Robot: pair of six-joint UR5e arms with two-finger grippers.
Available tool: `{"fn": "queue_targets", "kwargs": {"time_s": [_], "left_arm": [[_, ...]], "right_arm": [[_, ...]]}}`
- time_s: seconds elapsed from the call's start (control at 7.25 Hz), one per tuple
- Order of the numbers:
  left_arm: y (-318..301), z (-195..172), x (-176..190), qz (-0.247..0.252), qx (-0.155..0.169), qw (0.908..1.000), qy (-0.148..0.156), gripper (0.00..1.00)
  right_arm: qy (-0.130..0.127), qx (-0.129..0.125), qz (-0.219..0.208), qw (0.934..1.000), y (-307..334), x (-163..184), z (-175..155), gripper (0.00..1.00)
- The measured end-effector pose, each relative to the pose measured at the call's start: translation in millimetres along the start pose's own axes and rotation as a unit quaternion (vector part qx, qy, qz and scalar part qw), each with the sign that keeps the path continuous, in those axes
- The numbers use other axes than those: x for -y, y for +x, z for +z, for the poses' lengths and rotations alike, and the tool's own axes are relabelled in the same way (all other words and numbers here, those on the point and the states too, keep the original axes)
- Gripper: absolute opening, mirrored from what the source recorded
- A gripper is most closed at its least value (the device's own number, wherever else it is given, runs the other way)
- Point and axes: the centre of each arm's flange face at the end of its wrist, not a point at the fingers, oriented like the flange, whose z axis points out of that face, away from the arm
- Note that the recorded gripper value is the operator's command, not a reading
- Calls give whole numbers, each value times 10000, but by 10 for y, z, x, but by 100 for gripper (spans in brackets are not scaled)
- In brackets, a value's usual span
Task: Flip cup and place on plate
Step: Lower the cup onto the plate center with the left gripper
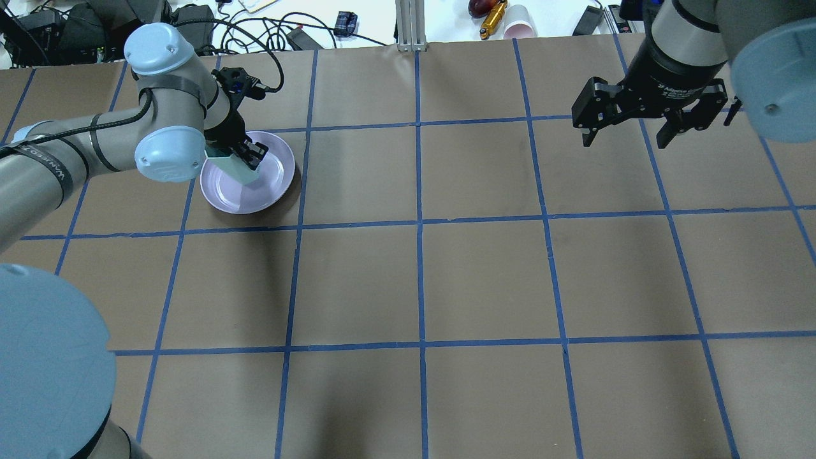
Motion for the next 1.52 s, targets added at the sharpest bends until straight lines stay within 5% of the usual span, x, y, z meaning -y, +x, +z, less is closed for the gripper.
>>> {"fn": "queue_targets", "kwargs": {"time_s": [1.38, 1.52], "left_arm": [[28, 221, -52, -1, 52, 9999, -90, 0], [36, 245, -68, 2, 49, 9999, -102, 10]], "right_arm": [[5, -3, 0, 10000, 1, -3, -5, 100], [2, -3, 0, 10000, 1, -1, -2, 100]]}}
